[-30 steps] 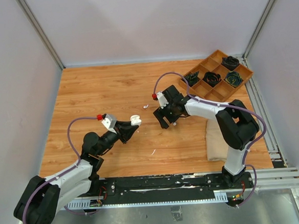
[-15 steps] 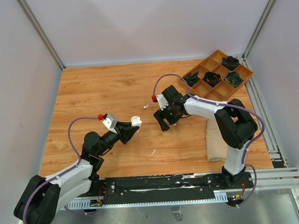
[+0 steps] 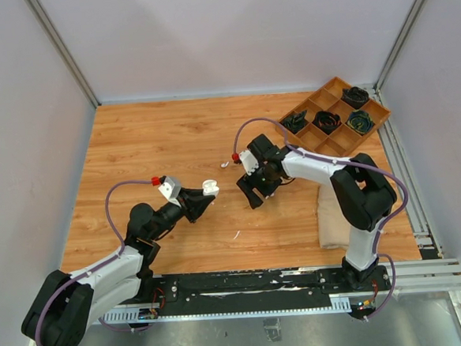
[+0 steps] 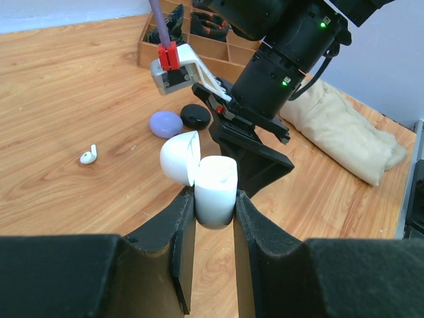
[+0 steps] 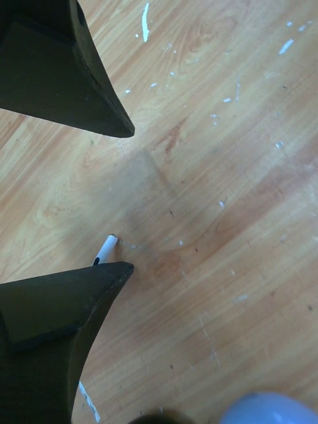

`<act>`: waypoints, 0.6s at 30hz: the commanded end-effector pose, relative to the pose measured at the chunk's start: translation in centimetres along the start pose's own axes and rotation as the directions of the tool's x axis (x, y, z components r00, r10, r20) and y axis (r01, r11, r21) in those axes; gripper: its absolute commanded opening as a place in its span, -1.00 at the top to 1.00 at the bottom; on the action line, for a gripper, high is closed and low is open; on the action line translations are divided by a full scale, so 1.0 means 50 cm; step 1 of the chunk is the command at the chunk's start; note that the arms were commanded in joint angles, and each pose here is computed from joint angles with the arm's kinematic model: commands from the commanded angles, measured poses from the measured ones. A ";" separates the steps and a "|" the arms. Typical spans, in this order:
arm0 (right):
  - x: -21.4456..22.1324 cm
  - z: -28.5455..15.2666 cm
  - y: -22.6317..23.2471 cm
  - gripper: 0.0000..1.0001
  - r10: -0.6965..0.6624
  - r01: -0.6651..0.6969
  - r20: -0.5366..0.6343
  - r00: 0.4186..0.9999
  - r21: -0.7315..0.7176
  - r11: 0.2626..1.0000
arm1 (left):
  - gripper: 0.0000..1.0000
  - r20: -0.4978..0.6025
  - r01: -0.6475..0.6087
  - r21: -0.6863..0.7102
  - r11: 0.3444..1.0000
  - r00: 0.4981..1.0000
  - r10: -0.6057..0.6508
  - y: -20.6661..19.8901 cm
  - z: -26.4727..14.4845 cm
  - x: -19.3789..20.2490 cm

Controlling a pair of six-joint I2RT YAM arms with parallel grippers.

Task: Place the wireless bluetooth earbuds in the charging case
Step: Adjust the earbud at the center of the board.

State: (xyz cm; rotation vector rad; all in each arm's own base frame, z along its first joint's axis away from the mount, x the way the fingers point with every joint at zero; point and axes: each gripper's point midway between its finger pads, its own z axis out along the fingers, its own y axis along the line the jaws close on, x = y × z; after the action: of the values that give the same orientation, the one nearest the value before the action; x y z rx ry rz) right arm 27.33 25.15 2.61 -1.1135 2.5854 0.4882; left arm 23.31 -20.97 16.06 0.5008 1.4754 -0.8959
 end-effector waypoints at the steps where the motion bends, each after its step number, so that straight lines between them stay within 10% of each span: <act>1: 0.033 -0.014 0.033 -0.54 -0.044 0.041 -0.085 0.995 -0.030 0.999 | 1.00 0.039 -0.033 0.019 0.999 0.999 0.032 -0.005 0.009 -0.030; 18: -0.001 -0.086 0.037 -0.53 -0.122 0.125 -0.043 0.992 0.068 0.990 | 0.99 0.041 -0.033 0.019 0.999 0.999 0.032 -0.005 0.009 -0.031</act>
State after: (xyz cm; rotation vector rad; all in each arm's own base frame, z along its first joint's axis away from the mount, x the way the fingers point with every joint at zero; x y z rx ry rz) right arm 24.35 24.72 3.92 -1.2639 2.5994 0.4224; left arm 23.19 -21.05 16.05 0.5075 1.4747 -0.9016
